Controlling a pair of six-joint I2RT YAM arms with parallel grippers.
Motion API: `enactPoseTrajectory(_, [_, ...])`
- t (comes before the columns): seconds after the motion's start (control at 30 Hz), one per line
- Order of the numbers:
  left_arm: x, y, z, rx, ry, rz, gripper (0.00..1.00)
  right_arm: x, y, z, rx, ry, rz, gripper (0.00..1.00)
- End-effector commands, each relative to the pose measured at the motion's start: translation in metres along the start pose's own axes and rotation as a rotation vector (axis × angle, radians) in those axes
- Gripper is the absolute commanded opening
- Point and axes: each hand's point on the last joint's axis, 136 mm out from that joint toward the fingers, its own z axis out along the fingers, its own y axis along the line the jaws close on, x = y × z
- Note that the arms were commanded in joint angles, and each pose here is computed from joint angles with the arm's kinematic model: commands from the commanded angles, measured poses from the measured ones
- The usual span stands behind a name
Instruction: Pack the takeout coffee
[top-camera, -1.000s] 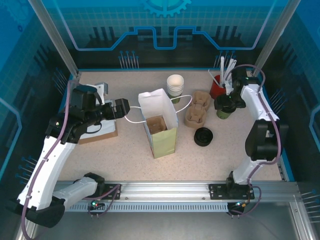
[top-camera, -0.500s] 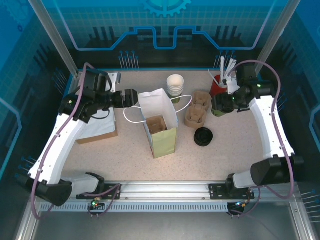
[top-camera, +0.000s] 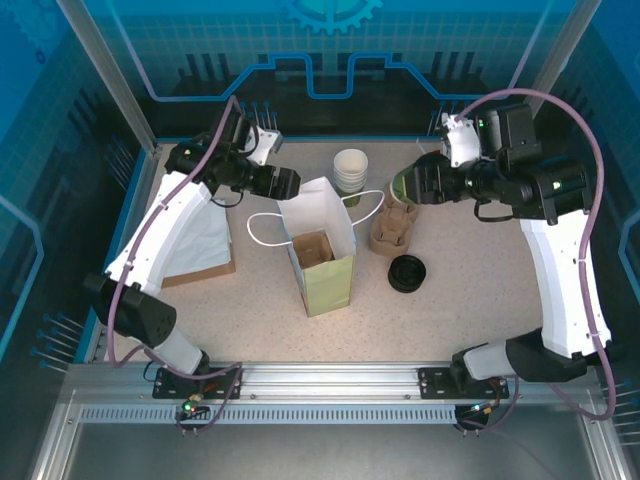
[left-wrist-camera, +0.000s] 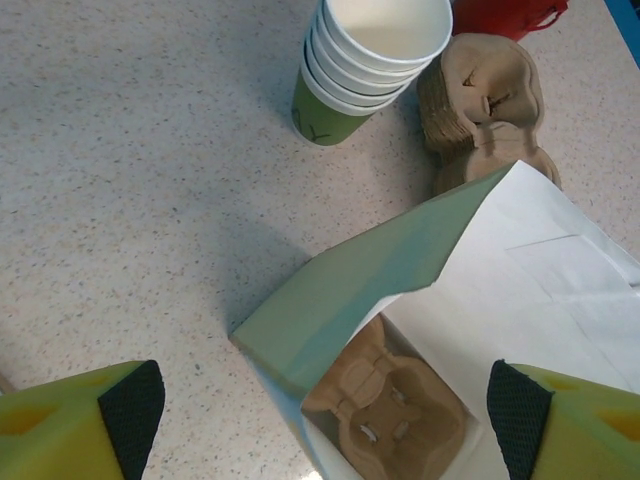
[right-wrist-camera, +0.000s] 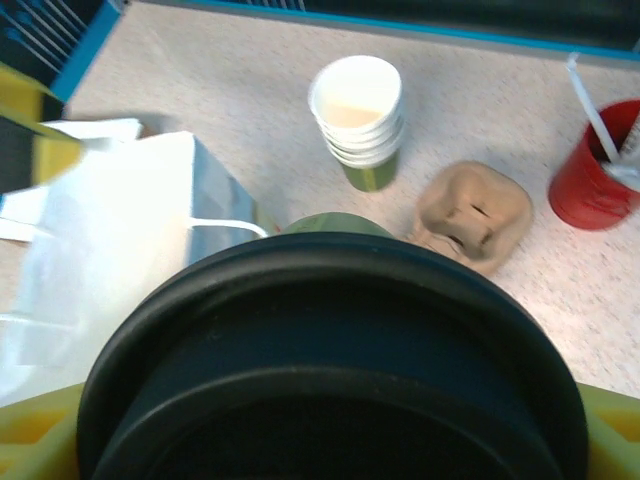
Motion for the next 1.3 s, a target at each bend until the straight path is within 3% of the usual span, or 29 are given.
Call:
enactPoseTrajectory(0.0, [0.002,-0.013,0.000,0.067,0.026,0.043,0.86,-0.002,0.028,-0.004,-0.077,0.014,0.017,0.76])
enactPoseTrajectory(0.2, [0.013,-0.015,0.014,0.087,0.074,0.022,0.78,-0.010,0.080,-0.002,-0.228,0.001,-0.021,0.75])
enactPoseTrajectory(0.47, [0.021,-0.019,0.022,0.097,0.096,-0.007,0.57,0.002,0.129,0.018,-0.321,0.061,-0.065,0.75])
enactPoseTrajectory(0.9, [0.033,-0.023,0.014,0.079,0.086,-0.085,0.30,0.037,0.163,0.070,-0.225,0.195,-0.152,0.75])
enactPoseTrajectory(1.27, [0.042,-0.023,0.004,0.066,0.060,-0.200,0.27,0.074,0.172,0.097,-0.139,0.321,-0.224,0.76])
